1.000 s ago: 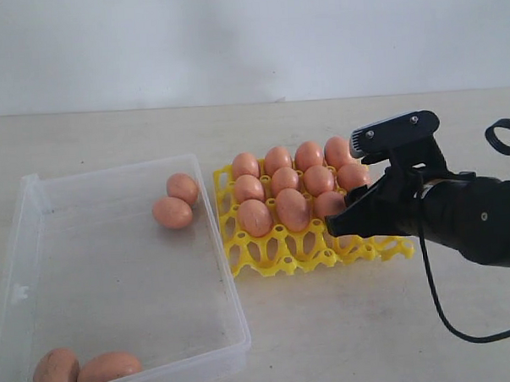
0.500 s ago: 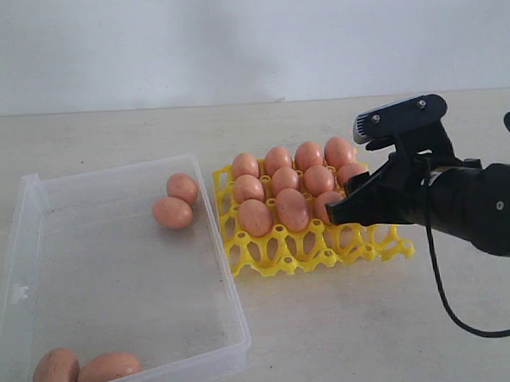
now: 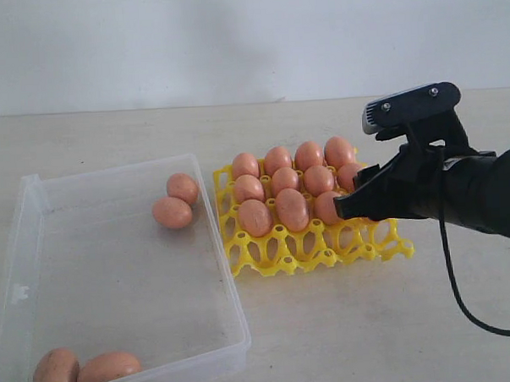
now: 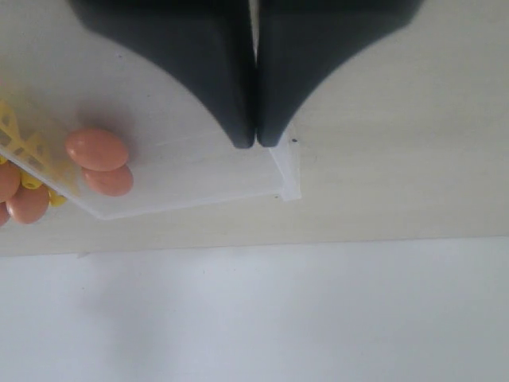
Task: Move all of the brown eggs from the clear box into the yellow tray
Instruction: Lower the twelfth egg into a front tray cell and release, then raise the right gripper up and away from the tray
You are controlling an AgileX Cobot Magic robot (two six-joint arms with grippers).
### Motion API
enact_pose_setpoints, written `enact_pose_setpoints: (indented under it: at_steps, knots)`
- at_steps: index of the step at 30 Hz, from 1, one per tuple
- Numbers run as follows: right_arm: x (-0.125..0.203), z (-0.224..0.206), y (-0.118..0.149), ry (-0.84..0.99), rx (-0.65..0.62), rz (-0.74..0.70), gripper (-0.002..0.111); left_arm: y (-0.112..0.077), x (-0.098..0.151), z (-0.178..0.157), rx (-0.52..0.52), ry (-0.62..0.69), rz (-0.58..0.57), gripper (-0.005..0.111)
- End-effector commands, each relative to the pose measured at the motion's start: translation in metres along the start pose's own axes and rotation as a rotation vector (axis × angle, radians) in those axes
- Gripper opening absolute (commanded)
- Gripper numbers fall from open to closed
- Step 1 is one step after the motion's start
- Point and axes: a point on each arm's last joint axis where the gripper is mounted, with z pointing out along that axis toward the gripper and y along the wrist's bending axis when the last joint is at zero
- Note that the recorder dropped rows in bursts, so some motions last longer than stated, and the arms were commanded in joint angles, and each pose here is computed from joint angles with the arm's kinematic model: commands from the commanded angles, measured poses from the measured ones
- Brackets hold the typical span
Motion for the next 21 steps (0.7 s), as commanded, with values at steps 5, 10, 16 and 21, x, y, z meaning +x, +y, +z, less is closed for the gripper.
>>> enact_pose_setpoints:
  at_steps: [5, 10, 16, 21]
  knots:
    - [-0.009, -0.008, -0.009, -0.055, 0.084, -0.024, 0.038, 0.000, -0.001, 0.000, 0.005, -0.007, -0.004, -0.004]
    - [-0.015, -0.013, -0.015, -0.098, 0.134, 0.022, 0.038, 0.000, -0.001, 0.000, 0.005, -0.007, -0.004, -0.004]
    - [-0.014, -0.012, -0.013, -0.086, 0.121, 0.022, 0.019, 0.000, -0.001, 0.000, 0.005, -0.007, -0.004, -0.004]
    - [-0.010, -0.012, -0.008, -0.042, 0.071, 0.022, 0.000, 0.000, -0.001, 0.000, 0.005, -0.007, -0.004, -0.004]
